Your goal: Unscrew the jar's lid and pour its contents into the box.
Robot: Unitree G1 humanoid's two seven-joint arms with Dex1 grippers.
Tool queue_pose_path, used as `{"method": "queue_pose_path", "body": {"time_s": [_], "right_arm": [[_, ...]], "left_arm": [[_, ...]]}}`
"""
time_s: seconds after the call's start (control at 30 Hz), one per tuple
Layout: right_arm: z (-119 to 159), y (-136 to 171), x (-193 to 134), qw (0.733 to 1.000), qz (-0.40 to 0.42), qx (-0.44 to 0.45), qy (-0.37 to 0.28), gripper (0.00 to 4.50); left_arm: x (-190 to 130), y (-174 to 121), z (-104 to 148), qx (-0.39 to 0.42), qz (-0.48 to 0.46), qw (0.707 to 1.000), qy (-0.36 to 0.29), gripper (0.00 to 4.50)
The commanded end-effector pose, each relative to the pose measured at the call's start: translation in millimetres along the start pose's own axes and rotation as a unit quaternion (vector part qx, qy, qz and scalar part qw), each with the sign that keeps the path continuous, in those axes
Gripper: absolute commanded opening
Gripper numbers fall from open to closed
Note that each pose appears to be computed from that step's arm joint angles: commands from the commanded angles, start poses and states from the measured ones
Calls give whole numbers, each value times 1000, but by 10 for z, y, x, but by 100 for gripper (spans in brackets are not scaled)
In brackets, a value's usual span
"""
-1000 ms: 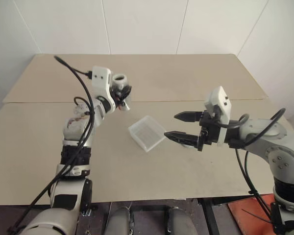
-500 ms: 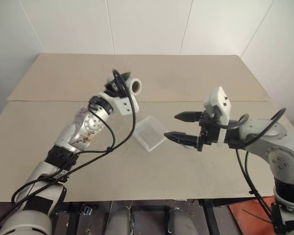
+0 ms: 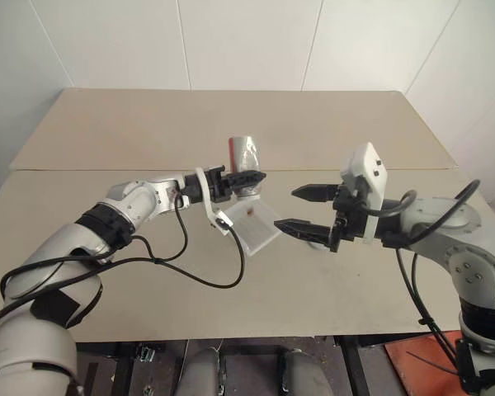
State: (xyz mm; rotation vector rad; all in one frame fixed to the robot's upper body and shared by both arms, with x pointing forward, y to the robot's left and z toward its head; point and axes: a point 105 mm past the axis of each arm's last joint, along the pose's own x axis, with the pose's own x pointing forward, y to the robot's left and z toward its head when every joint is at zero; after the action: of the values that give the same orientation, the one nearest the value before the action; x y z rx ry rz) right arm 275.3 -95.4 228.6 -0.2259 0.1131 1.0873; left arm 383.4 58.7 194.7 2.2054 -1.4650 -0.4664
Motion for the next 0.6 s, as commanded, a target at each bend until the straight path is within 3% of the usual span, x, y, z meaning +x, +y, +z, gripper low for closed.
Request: {"method": "queue_pose_path", "body": {"time_s": [0.03, 0.27, 0.37, 0.5, 0.6], "right_arm": [[148, 34, -61, 999, -7, -27, -32, 445], [147, 27, -61, 999, -6, -27, -33, 445], [147, 19, -63, 999, -6, -28, -34, 445], [132, 11, -59, 999, -6, -29, -37, 445], [136, 7, -47, 999, -6, -29, -43, 445]], "left_arm": [[8, 98, -141, 21, 18, 999, 16, 204], [-58, 71, -225, -52, 11, 996, 68, 204], [-117, 41, -321, -186, 11, 973, 139, 204], [-267, 18, -494, -411, 32, 878, 244, 204], [-432, -109, -635, -594, 51, 736, 322, 204]]}}
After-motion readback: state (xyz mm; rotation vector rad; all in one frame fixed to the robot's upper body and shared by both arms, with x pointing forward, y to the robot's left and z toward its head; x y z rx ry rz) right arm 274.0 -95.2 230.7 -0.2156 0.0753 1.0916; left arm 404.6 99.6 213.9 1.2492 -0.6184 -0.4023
